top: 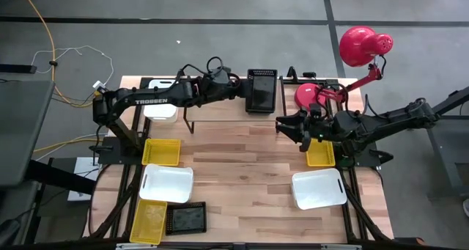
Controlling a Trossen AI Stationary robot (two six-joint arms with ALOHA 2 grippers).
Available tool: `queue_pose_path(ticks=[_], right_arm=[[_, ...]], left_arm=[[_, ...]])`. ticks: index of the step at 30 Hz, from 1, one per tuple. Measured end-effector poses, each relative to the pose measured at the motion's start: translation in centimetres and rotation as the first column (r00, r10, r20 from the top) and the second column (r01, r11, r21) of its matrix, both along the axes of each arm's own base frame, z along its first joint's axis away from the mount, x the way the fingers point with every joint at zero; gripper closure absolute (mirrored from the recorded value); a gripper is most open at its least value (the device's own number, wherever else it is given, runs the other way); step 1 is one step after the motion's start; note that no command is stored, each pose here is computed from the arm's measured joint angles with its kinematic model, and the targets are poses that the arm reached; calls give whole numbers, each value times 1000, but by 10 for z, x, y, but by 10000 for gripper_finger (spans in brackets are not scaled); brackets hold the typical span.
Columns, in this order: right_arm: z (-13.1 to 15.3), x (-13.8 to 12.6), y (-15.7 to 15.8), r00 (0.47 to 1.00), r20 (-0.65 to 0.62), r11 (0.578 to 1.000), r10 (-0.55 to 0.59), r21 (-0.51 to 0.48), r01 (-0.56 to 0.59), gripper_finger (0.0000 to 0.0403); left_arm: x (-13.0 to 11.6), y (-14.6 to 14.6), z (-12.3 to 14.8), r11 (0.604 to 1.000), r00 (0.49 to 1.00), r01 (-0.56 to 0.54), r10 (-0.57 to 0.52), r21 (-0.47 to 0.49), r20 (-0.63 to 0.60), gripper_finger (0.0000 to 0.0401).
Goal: Stack baskets on shelf by color
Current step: Stack the top black bin into the black bin on the shelf, then stack the black bin into the black bin on the shelf
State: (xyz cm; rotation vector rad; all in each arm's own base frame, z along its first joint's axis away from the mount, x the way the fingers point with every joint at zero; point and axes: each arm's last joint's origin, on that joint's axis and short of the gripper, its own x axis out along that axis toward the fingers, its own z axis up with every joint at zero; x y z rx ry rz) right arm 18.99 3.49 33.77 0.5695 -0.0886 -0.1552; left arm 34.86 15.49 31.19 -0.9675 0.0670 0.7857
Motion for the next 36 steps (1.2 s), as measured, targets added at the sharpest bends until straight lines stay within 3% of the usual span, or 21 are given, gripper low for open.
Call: queue_pose_path(ticks=[7, 17, 21, 25, 28, 32, 36], right_arm=[[0, 0, 0, 1000, -5, 1000, 0, -1, 0, 208], [0, 0, -1, 1000, -2, 1000, -27, 7, 27, 208], [3, -1, -2, 996, 29, 997, -79, 23, 78, 208], [8, -2, -4, 987, 80, 990, -137, 38, 135, 208], [11, -2, -4, 984, 105, 990, -144, 0, 144, 208], [14, -2, -4, 982, 117, 985, -148, -73, 157, 208], [14, -2, -4, 983, 112, 982, -148, -105, 159, 208]], left_arm=[[0, 0, 0, 1000, 1000, 24, -24, 14, -13, 362], [-2, 10, 5, 998, 996, 65, -66, 14, 53, 285], [-12, 18, 21, 987, 980, 153, -159, 56, 123, 261], [-31, 22, 51, 912, 913, 340, -379, 231, 151, 255], [-53, 9, 78, 846, 869, 409, -476, 342, 137, 257], [-89, -24, 113, 760, 842, 435, -533, 484, 81, 263], [-127, -65, 125, 697, 840, 423, -541, 579, 37, 266]])
